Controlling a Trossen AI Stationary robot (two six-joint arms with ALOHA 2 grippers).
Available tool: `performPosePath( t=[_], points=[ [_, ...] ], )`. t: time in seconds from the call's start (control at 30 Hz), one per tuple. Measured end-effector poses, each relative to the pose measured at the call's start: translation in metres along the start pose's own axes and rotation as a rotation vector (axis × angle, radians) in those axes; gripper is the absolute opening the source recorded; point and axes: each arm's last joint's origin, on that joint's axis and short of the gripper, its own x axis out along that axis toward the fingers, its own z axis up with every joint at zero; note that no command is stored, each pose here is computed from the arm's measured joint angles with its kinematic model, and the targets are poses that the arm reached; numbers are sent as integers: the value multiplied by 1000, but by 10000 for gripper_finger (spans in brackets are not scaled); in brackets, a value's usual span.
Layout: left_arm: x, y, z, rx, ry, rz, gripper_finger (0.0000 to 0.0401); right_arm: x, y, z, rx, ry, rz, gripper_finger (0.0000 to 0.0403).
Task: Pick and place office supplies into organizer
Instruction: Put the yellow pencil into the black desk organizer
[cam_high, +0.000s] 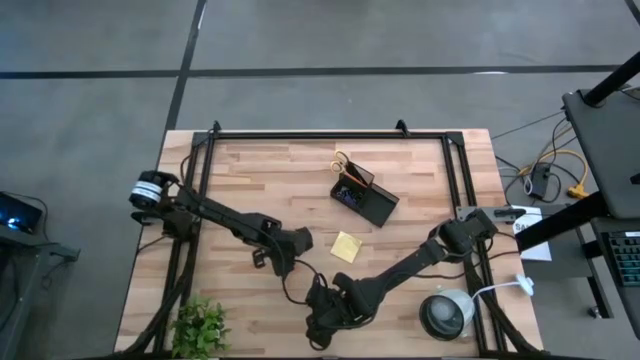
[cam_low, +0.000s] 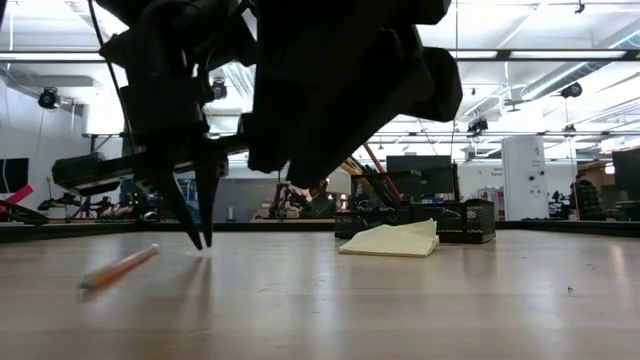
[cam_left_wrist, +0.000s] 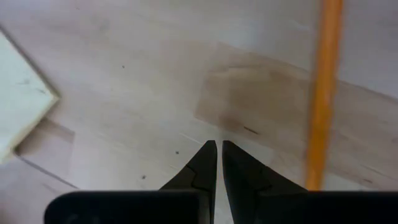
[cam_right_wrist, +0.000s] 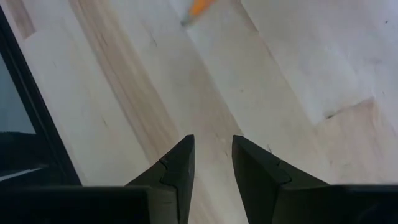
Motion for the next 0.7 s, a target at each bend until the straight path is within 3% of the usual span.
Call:
performPosePath(
  t=[0.27,0.47,0.7],
  points=[
    [-6,-2,-9,-111,60,-80,11,5,-3,-3,-12,7,-18,93],
    [-27,-19,-21,-262,130,-214,11,8,-3,-4,-54,-5,6,93],
    [-50,-58,-17,-215,75,-293,11,15,-9,-2,-53,-6,-2,93]
  ],
)
